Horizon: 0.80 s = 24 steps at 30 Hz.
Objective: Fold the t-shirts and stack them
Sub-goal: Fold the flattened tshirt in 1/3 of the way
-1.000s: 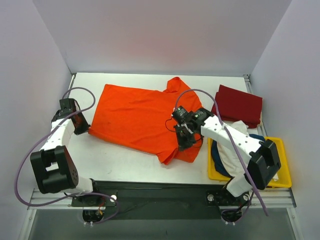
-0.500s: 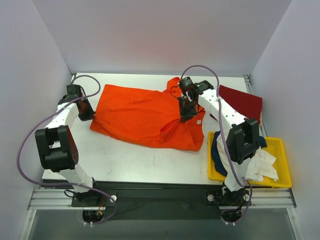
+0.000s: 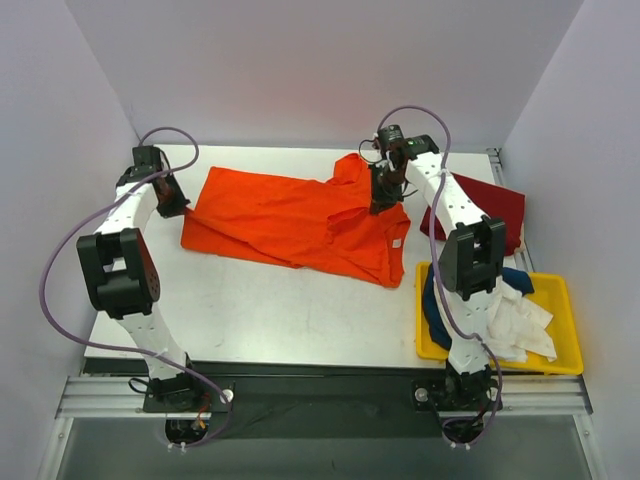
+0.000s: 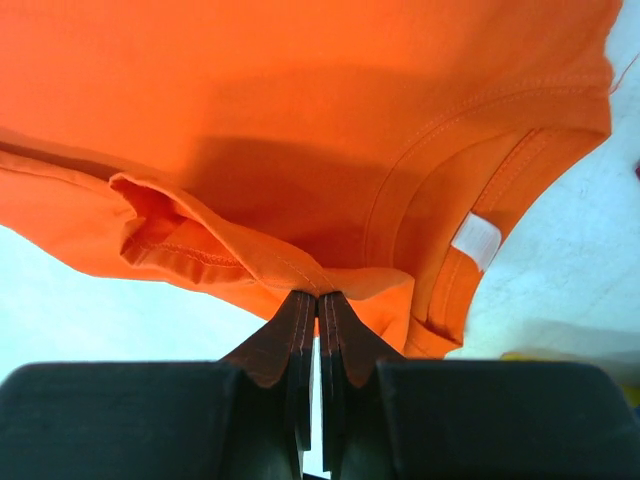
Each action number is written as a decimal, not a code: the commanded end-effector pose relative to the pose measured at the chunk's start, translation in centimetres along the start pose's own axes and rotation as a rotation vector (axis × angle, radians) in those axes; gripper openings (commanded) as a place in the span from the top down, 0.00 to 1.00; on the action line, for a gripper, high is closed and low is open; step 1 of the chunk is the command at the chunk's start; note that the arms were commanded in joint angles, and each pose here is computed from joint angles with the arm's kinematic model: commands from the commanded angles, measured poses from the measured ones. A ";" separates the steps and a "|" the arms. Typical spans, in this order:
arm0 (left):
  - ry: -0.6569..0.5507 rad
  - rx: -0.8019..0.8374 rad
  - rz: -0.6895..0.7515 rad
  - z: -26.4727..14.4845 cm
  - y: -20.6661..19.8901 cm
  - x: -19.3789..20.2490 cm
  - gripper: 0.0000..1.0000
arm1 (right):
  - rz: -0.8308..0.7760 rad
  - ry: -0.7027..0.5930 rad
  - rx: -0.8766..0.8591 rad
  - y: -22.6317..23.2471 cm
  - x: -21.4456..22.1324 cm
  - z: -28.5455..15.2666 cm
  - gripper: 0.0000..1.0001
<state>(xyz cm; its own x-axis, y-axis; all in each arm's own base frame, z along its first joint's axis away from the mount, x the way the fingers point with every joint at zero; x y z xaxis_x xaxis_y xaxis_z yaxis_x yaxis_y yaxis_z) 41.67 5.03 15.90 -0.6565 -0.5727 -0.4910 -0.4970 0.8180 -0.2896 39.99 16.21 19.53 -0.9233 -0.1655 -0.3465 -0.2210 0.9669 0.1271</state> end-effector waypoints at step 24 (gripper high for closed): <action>-0.021 0.090 0.024 2.5 -4.5 -4.5 0.29 | 0.052 0.007 -0.027 -2.9 -3.2 2.5 0.39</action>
<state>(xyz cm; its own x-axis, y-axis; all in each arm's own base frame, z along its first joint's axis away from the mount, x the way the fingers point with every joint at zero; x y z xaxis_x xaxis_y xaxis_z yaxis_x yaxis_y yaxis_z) 47.76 4.29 14.35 -0.6867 -0.5562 -0.4681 -0.4539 0.8310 -0.3216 44.48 15.13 16.79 -0.9322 -0.1362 -0.3353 -0.1985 0.9672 0.1588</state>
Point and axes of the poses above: each gripper's point midway between its finger pads, its own z axis out along the fingers, its own y axis along the line the jaws close on, x = y × z, the point moved 7 cm from there along -z, back along the fingers, and after that the axes turned 8 degrees about -z, right-handed, at the moved point
